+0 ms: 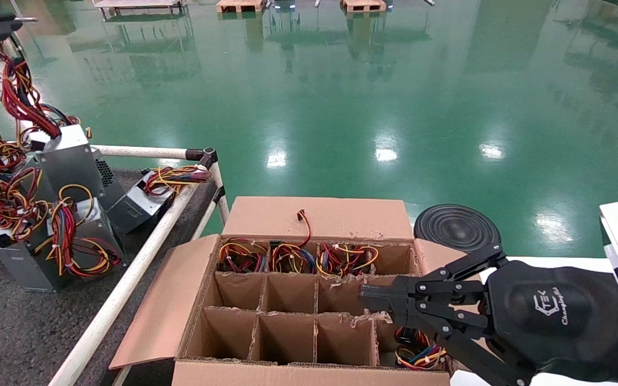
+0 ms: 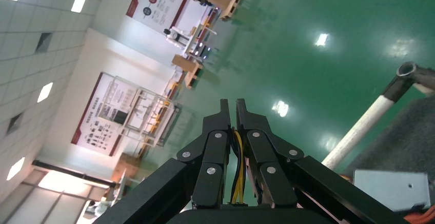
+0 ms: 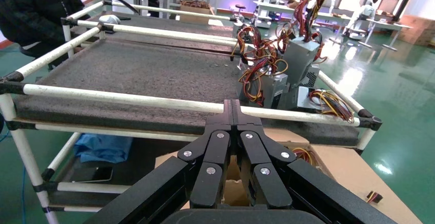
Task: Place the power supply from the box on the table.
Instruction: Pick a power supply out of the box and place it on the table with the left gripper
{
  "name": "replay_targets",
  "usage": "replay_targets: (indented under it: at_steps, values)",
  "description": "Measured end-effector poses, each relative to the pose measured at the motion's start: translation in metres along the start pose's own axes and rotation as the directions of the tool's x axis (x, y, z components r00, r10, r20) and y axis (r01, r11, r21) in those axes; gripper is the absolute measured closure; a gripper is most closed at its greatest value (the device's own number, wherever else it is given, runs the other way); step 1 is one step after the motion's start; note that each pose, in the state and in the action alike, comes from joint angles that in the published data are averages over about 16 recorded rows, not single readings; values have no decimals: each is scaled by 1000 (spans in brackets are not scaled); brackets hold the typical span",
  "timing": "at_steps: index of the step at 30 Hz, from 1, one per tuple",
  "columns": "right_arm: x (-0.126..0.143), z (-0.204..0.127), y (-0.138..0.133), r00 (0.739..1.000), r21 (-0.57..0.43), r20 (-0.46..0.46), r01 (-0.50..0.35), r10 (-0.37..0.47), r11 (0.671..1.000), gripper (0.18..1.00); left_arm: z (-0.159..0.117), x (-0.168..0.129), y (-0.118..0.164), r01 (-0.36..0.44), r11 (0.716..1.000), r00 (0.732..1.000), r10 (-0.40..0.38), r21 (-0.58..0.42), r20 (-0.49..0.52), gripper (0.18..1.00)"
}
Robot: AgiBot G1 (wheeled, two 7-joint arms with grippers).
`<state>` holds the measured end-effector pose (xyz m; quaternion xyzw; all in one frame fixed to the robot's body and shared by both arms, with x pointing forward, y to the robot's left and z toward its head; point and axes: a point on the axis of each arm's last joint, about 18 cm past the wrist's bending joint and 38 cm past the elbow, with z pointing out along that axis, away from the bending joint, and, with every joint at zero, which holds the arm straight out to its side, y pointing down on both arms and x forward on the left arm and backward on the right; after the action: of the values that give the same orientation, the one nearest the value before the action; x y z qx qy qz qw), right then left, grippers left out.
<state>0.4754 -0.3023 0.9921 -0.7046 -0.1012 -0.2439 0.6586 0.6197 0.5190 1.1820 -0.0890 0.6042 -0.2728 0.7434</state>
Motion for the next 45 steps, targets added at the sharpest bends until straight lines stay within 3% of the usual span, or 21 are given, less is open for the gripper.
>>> replay_targets:
  at_steps: [31, 45]
  values:
    - [0, 0, 0, 1000, 0, 0, 0, 0, 1000, 985, -45, 67, 89, 210, 977, 977, -211, -44, -18, 985]
    - [0, 0, 0, 1000, 0, 0, 0, 0, 1000, 985, -55, 93, 105, 253, 967, 966, -255, -37, -43, 985]
